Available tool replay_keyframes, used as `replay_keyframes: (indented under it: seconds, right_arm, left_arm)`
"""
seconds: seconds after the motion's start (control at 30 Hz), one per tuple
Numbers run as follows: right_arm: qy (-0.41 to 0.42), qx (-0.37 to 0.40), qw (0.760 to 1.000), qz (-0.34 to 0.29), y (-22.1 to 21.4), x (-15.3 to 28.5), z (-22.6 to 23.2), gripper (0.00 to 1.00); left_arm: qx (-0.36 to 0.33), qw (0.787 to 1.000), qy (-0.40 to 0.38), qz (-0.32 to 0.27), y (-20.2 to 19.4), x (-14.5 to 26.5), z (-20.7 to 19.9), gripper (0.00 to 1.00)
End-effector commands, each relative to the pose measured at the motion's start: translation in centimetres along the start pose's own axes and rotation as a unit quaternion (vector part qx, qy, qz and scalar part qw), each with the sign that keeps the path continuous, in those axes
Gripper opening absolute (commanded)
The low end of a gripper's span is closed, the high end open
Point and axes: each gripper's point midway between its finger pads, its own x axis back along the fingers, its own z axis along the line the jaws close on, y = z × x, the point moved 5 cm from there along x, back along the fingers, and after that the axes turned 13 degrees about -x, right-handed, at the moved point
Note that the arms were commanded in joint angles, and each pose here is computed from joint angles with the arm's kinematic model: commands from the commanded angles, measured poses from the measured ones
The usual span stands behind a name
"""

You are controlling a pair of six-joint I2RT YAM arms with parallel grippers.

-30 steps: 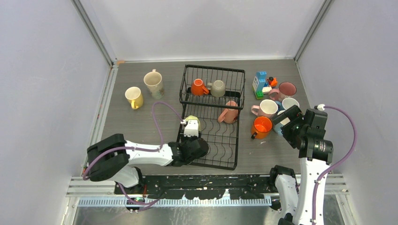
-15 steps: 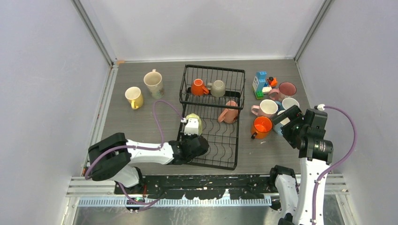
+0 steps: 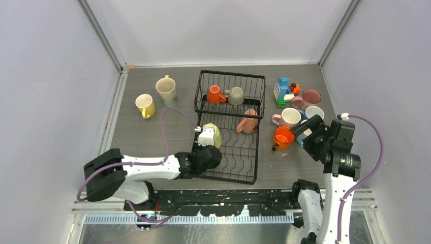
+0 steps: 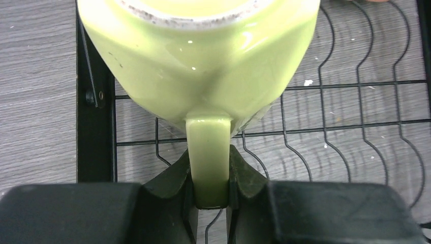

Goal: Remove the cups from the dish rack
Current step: Move the cup to the dish rack, then unload the cup from the dish rack.

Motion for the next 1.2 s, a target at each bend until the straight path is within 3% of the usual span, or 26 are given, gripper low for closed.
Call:
replay_keyframes:
  seconds: [0.0,0.4,0.67,1.17]
  right_arm:
    - [0.051,0.019,0.998,0.022,-0.7,1.6,1.5,1.0]
    - [0.059,0.043,0.994,0.078,-2.1,0.5,3.7,1.0]
    - [0.072,0.087,0.988,0.108,-6.7,-0.5,5.7,1.0]
    - [0.115,0.058,0.978,0.162,-12.1,-1.2,5.3,1.0]
  left_arm:
    - [0.03,0.999,-0.018,-0.041,2.6,1.3,-0.2,0.0]
    - [0.084,0.991,-0.098,-0.035,3.7,3.7,-1.2,0.0]
    - [0.134,0.98,-0.145,-0.03,4.0,4.7,-2.1,0.0]
    - [0.271,0.929,-0.25,-0.035,7.4,7.6,-4.6,0.0]
